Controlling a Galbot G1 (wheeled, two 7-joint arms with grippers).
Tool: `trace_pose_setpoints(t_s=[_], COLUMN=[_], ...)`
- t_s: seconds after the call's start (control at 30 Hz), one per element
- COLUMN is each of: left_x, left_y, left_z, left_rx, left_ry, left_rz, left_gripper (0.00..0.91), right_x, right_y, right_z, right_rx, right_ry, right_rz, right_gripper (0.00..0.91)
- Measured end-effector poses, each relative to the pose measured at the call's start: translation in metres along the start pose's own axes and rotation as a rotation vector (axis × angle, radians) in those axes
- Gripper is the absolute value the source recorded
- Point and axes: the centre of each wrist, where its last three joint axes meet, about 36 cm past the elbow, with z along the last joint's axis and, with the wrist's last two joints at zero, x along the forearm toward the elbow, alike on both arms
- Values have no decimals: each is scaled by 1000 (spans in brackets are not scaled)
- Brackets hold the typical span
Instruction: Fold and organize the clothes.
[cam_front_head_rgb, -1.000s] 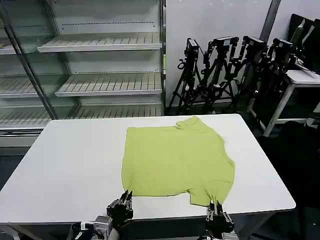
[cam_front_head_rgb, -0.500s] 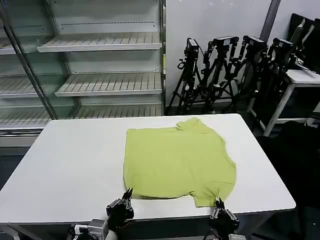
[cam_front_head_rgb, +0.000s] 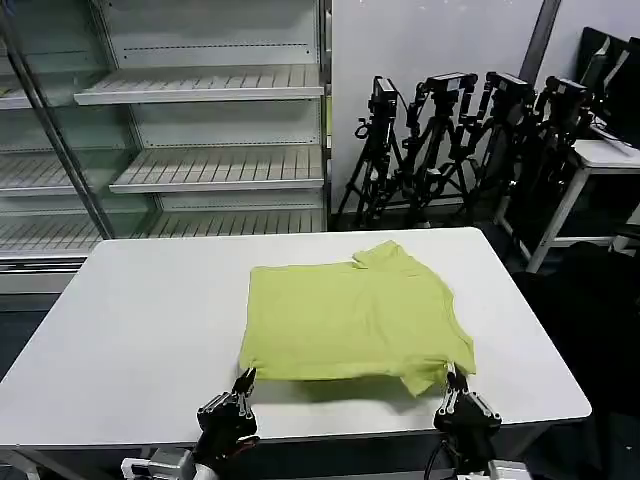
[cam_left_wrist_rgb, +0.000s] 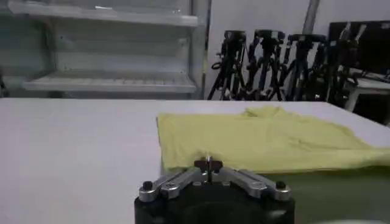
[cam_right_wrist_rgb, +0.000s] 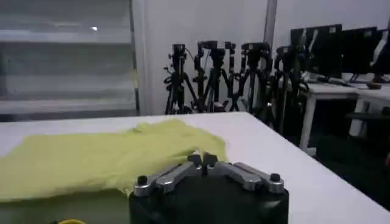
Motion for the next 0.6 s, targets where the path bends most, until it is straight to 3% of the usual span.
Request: trace_pose_setpoints(t_s=[0.6], left_x=[-50], left_y=[14], left_z=[14], left_rx=[-87], left_ry=[-80], left_rz=[50], left_gripper=[20], right_x=[-92], right_y=[-14], right_z=[5], right_rx=[67], right_ry=[-22], right_rz=[-77], right_gripper=[0])
